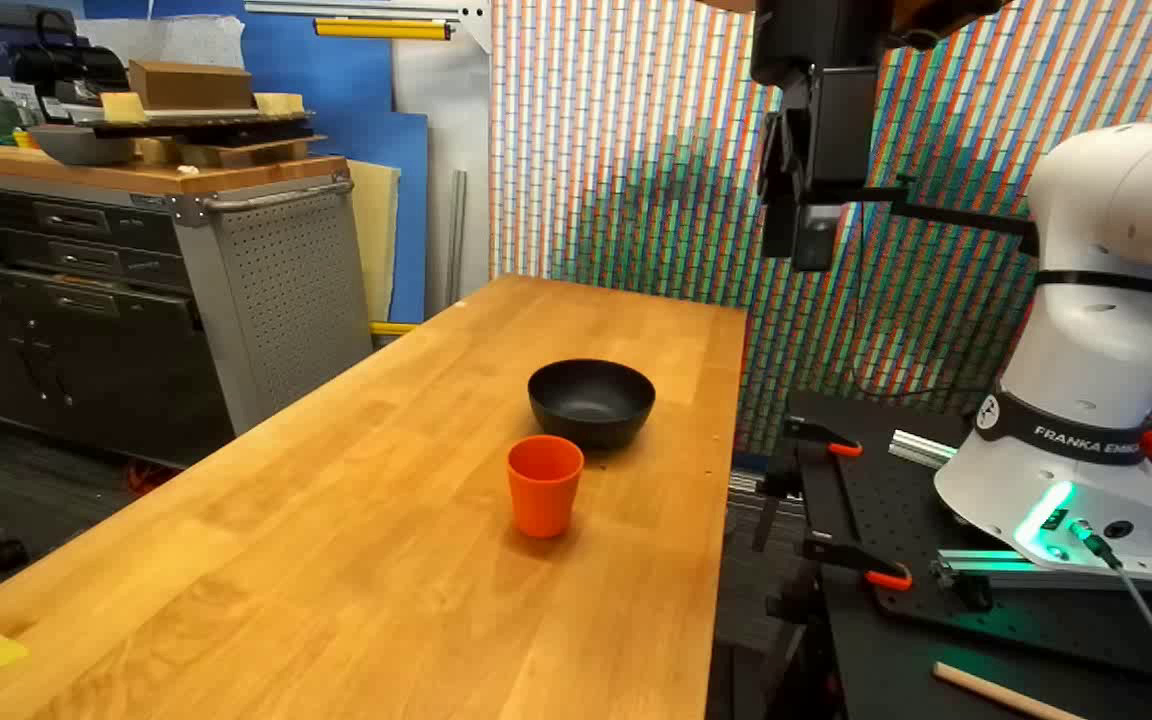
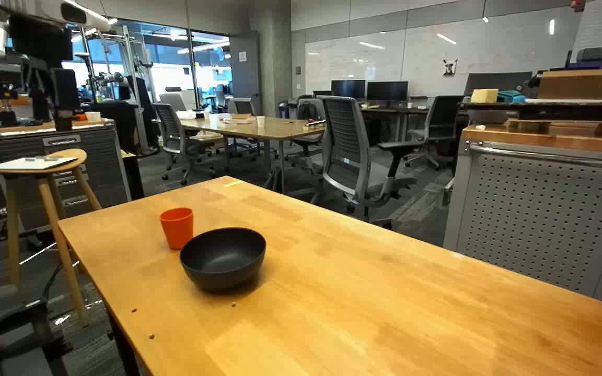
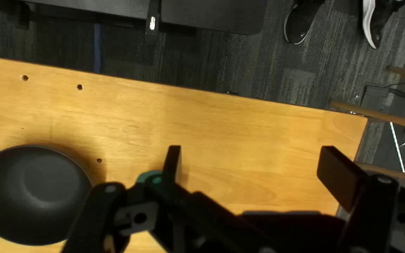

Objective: Put the cup in the bowl

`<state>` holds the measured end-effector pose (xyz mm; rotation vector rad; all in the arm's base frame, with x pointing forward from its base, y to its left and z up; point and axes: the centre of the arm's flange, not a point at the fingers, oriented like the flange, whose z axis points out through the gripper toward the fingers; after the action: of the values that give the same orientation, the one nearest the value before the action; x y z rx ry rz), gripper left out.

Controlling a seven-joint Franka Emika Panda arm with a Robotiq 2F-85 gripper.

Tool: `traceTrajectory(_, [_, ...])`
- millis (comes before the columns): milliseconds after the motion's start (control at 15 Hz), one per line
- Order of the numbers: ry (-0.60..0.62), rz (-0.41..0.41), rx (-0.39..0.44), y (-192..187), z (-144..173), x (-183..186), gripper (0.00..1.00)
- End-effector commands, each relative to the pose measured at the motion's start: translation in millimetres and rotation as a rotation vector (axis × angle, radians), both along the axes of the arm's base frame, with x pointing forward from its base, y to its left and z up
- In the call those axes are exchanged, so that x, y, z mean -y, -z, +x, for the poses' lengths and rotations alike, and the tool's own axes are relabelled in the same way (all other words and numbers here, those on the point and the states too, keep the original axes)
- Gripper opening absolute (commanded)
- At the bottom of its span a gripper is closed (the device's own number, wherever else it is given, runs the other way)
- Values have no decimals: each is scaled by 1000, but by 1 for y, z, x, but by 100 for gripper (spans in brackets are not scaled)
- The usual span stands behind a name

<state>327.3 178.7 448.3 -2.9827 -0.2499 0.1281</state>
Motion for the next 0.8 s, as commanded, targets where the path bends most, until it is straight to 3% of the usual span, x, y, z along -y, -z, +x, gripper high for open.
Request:
traceTrajectory(0, [0, 1, 3, -1, 0, 0, 100])
traceTrajectory(267, [42, -35, 3, 8, 18, 0, 100])
traceTrajectory(733, [236, -90, 12, 96, 112, 33, 100])
